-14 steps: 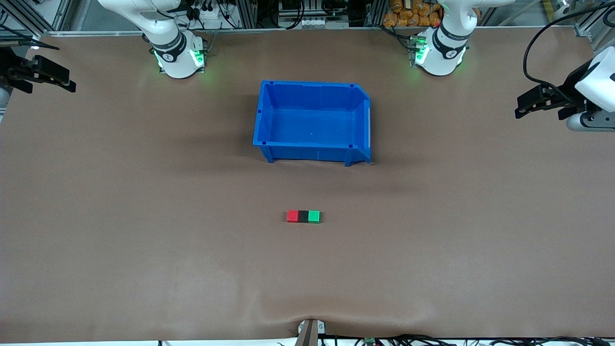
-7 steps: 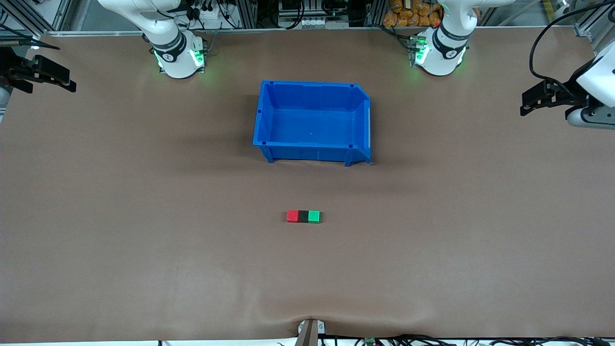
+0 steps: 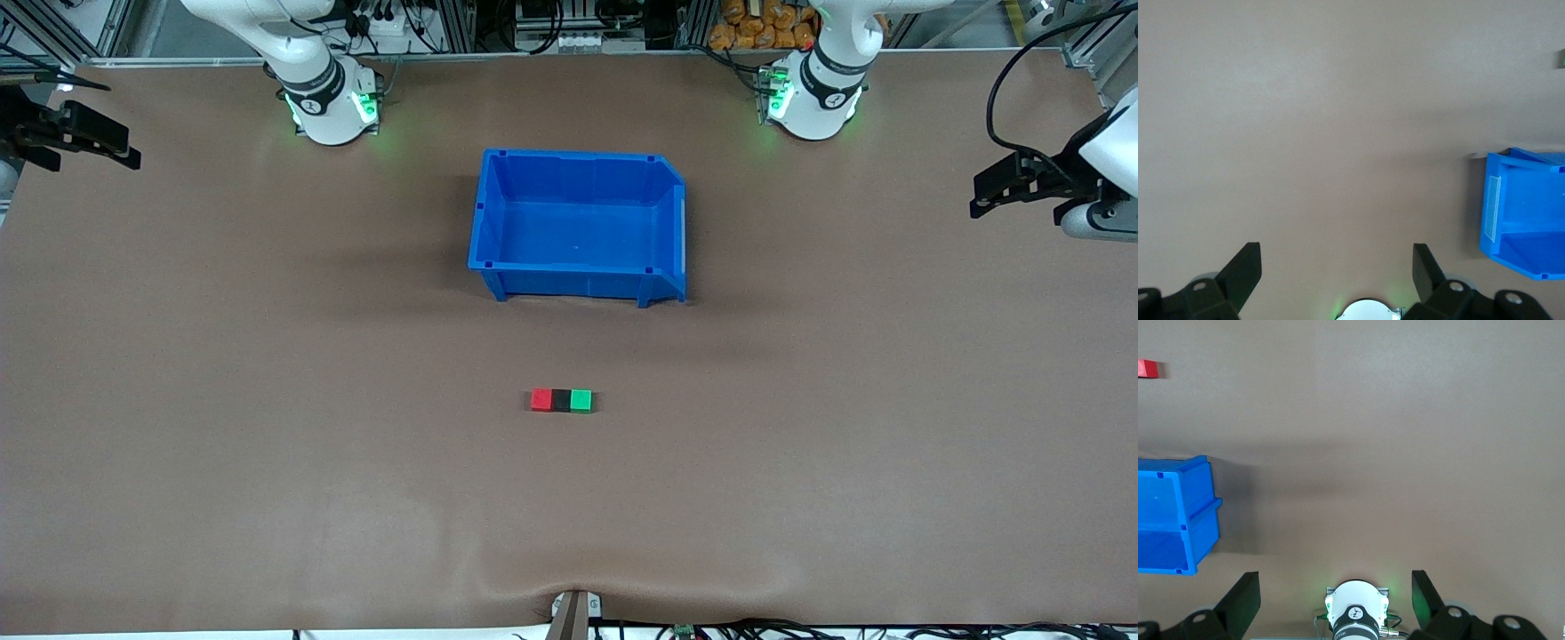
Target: Attach green and red cubes to black cube
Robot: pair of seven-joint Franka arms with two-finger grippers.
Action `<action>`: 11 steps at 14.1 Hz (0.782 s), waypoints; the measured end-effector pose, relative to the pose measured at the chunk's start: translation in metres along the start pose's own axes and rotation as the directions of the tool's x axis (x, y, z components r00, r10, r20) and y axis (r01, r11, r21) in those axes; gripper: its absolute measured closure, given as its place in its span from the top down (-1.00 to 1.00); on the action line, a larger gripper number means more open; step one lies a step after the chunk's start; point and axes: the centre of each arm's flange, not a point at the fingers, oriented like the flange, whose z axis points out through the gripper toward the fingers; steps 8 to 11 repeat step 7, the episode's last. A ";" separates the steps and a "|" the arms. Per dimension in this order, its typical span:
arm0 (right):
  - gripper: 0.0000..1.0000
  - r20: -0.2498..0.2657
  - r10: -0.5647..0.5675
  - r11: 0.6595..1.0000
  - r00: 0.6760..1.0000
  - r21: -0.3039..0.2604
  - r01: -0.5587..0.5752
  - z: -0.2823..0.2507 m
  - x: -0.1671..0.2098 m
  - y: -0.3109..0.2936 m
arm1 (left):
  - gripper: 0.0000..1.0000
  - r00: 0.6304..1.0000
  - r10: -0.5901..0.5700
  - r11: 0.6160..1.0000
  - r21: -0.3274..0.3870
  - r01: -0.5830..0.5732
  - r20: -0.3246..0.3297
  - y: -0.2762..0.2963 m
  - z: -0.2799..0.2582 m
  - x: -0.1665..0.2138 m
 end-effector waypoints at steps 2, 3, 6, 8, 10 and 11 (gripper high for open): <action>1.00 0.001 0.001 1.000 1.000 0.000 -0.001 0.000 0.000 0.000 | 1.00 1.000 0.002 1.000 0.000 -0.002 0.003 0.000 0.002 0.001; 1.00 0.001 0.001 1.000 1.000 0.000 -0.001 0.000 0.000 0.001 | 1.00 1.000 0.010 1.000 0.000 -0.010 0.004 0.000 0.002 0.001; 1.00 -0.001 0.003 1.000 1.000 0.001 -0.003 0.000 0.000 0.002 | 1.00 1.000 0.027 1.000 0.000 -0.027 0.004 0.000 0.002 0.001; 1.00 -0.003 0.004 1.000 1.000 0.001 -0.004 0.000 0.001 0.002 | 1.00 1.000 0.027 1.000 0.000 -0.027 0.004 0.000 0.002 0.001; 1.00 -0.003 0.004 1.000 1.000 0.001 -0.004 0.000 0.001 0.002 | 1.00 1.000 0.027 1.000 0.000 -0.027 0.004 0.000 0.002 0.001; 1.00 -0.003 0.004 1.000 1.000 0.001 -0.004 0.000 0.001 0.002 | 1.00 1.000 0.027 1.000 0.000 -0.027 0.004 0.000 0.002 0.001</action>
